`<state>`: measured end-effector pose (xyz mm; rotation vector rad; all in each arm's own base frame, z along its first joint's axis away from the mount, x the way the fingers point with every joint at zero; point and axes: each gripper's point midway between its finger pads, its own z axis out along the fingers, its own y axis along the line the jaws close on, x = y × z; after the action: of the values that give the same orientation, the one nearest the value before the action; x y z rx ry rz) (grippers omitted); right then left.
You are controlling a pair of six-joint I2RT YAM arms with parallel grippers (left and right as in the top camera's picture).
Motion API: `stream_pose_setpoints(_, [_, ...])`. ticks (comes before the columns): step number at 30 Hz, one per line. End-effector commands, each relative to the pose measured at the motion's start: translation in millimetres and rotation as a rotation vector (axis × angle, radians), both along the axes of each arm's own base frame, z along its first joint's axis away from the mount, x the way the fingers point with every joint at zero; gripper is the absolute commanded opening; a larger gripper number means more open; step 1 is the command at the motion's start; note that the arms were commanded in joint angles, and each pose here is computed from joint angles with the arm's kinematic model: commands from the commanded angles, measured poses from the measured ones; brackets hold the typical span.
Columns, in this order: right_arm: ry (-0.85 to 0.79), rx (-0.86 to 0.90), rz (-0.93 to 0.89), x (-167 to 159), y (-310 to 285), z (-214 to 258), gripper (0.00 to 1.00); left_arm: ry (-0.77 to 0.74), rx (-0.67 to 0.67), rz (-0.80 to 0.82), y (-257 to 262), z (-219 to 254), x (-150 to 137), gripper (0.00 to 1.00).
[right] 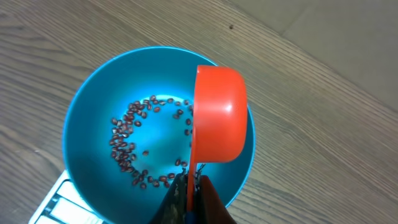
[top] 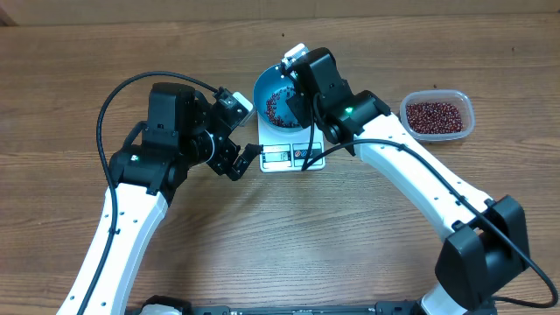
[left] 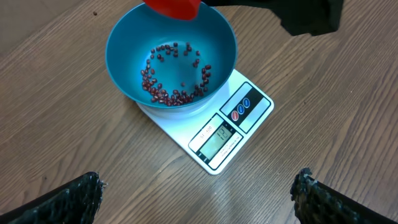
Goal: Scoop item into bowl and weigh 150g on scale
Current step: 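Tip the red scoop with the right gripper to pour beans into the bowl, then move the empty scoop with the right gripper back over the bean tub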
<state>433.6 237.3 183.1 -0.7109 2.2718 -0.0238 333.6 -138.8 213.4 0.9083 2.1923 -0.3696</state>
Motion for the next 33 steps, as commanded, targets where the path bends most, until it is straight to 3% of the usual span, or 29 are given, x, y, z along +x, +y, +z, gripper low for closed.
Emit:
stream_pose_setpoints(1, [-0.049,0.118,0.014,-3.6,2.4,46.0,0.04,0.002,-0.006,0.013,2.7,1.0,1.7,1.00])
stream_pose_setpoints(11, [0.075,0.318,-0.061,-16.1,-72.8,75.5,0.04,0.003,-0.006,0.013,2.8,0.8,1.7,1.00])
stream_pose_setpoints(18, [0.144,0.358,-0.347,-18.1,-190.7,69.9,0.04,0.002,-0.006,0.013,2.7,1.0,1.7,1.00])
stream_pose_setpoints(24, [0.168,0.219,-0.478,-23.6,-267.2,38.8,0.04,0.002,-0.006,0.013,2.7,1.0,1.7,0.99])
stream_pose_setpoints(33, [0.269,0.076,-0.545,-26.8,-294.1,-17.2,0.04,0.003,-0.006,0.013,2.8,0.8,1.7,1.00])
